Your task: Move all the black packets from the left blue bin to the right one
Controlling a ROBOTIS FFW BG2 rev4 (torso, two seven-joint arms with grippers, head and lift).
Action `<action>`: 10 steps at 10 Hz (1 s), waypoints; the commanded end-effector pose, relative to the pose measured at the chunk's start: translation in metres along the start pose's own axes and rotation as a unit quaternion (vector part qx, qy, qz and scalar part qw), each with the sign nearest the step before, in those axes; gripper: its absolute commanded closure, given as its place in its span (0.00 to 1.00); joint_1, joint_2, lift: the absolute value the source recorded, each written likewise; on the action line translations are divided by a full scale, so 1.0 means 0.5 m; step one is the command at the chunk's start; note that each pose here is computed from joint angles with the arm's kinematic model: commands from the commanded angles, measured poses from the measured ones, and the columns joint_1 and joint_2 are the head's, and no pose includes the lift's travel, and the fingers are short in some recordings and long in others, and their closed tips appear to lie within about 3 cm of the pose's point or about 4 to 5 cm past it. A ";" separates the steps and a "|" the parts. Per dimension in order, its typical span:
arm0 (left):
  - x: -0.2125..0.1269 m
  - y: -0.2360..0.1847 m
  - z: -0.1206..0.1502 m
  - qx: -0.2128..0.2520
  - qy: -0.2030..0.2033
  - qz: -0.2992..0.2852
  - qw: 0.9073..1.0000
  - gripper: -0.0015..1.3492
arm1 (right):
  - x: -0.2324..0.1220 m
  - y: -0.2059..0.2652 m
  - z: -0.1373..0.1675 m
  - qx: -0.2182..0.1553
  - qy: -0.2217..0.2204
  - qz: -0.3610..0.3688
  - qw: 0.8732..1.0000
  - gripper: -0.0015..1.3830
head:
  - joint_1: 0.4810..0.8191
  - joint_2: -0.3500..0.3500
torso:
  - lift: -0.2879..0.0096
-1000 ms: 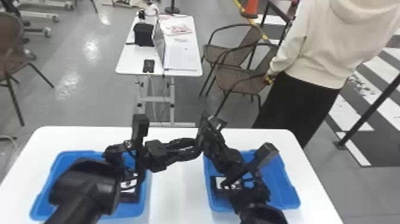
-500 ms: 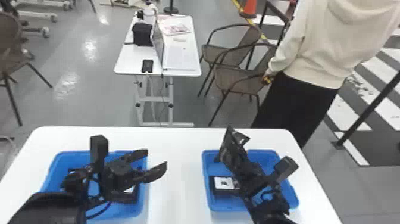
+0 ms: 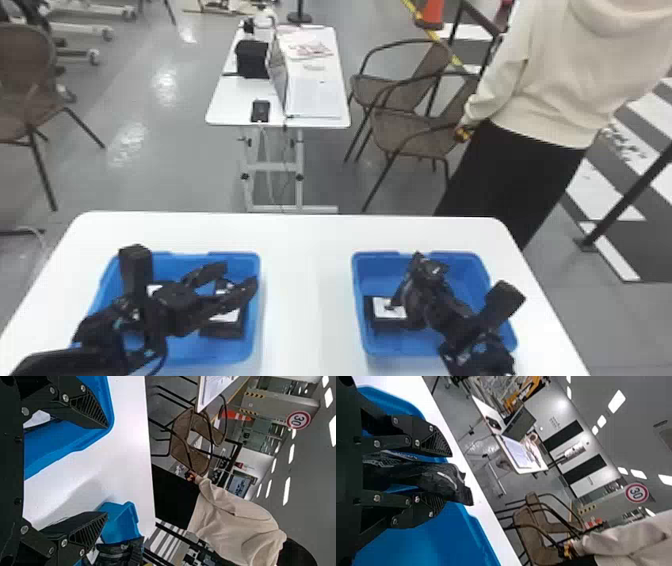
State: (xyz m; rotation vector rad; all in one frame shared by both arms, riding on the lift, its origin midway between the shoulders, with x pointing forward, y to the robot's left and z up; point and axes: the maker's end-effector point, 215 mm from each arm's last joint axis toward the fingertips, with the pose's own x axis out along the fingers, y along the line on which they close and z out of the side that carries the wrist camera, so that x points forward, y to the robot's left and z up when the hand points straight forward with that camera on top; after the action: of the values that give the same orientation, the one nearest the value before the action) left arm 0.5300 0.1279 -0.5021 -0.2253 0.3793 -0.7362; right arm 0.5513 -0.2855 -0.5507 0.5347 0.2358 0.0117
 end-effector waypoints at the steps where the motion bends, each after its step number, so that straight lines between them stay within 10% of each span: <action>1: 0.002 0.000 -0.017 -0.018 0.003 0.010 1.000 0.26 | -0.015 -0.032 0.052 -0.020 -0.038 -0.029 0.999 0.00 | 0.63 0.29 | 0.97; 4: -0.017 0.036 -0.067 -0.023 0.056 0.057 0.997 0.26 | -0.063 -0.025 0.191 0.016 -0.142 -0.038 0.989 0.22 | 0.63 0.21 | 0.97; 10: -0.040 0.124 -0.145 -0.024 0.172 0.132 0.976 0.21 | -0.091 0.047 0.245 0.037 -0.179 -0.004 0.983 0.22 | 0.63 0.27 | 0.97</action>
State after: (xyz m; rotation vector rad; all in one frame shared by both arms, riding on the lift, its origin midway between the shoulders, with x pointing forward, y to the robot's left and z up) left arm 0.5223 0.1827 -0.5800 -0.0928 0.7282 -0.4985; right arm 0.5350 -0.3337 -0.4265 0.5947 -0.1140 -0.1034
